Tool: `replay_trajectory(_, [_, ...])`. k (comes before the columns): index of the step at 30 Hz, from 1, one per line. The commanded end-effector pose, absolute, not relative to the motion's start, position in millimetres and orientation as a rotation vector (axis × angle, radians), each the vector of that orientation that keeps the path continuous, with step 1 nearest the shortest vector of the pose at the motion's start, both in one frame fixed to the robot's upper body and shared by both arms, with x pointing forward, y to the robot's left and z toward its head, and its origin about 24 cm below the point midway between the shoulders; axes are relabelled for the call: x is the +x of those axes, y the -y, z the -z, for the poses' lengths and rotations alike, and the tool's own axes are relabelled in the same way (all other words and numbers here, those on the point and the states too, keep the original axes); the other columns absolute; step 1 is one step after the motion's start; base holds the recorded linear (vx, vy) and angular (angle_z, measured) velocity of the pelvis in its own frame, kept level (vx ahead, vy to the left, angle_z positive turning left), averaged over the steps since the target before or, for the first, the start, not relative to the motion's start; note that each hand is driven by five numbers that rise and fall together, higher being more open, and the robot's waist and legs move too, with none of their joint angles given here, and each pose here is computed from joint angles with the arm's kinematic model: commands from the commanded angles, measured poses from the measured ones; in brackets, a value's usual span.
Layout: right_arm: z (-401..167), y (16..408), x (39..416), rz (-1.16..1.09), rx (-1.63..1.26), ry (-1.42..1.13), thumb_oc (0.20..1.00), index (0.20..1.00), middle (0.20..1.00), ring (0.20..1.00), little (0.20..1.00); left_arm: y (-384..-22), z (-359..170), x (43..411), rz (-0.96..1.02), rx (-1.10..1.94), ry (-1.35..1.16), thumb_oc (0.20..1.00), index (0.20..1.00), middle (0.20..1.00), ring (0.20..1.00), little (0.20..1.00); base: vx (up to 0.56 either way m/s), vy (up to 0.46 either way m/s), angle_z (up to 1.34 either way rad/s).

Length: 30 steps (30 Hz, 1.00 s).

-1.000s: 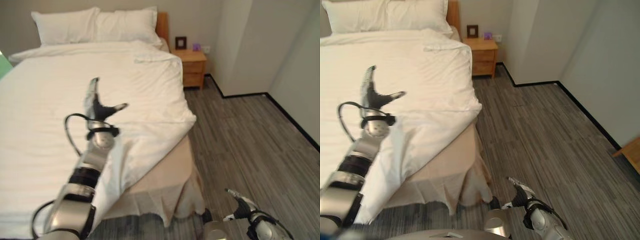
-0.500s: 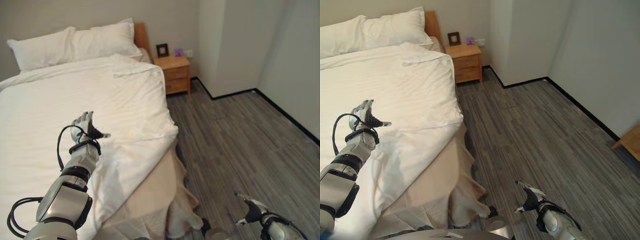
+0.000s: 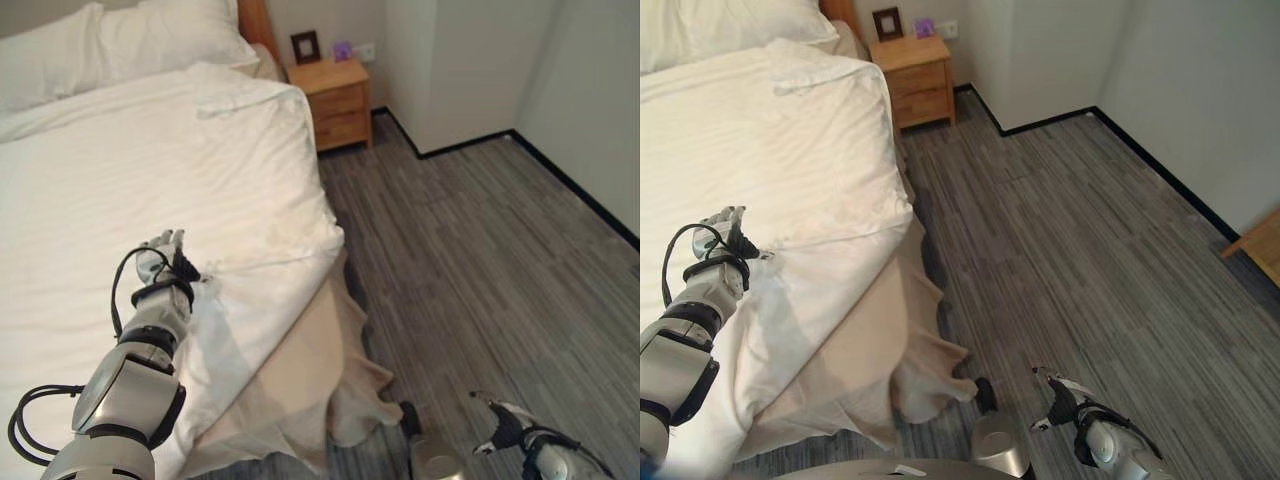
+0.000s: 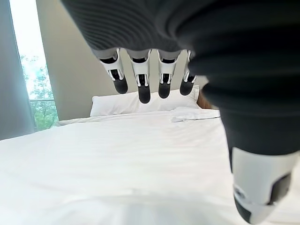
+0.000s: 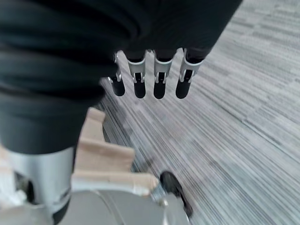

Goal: Making the bed.

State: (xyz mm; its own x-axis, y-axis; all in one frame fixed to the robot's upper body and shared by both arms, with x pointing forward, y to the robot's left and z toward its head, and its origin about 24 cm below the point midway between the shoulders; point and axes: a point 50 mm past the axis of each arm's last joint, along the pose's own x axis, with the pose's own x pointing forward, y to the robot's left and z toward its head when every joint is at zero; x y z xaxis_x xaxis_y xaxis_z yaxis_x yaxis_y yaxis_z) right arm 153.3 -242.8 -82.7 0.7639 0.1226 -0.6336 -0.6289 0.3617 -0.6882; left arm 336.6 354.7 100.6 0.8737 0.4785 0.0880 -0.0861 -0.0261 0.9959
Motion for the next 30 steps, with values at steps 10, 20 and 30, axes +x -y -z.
replay_trajectory(10, [76,234,168,-0.522,-1.076,-0.454,1.000,1.000,1.000,1.000,1.000,-425,-181,307,-0.754,1.665,-0.368,1.000,1.000,1.000,1.000,1.000,-0.02,-0.005,-0.01])
replay_trajectory(20, [69,226,188,-0.484,-1.047,-0.408,1.000,1.000,1.000,1.000,1.000,-434,-183,301,-0.785,1.581,-0.413,1.000,1.000,1.000,1.000,1.000,-0.06,-0.008,0.10])
replay_trajectory(30, [60,215,201,-0.508,-1.065,-0.329,1.000,1.000,1.000,1.000,1.000,-412,-178,320,-0.699,1.545,-0.331,1.000,1.000,1.000,1.000,1.000,-0.09,-0.041,0.02])
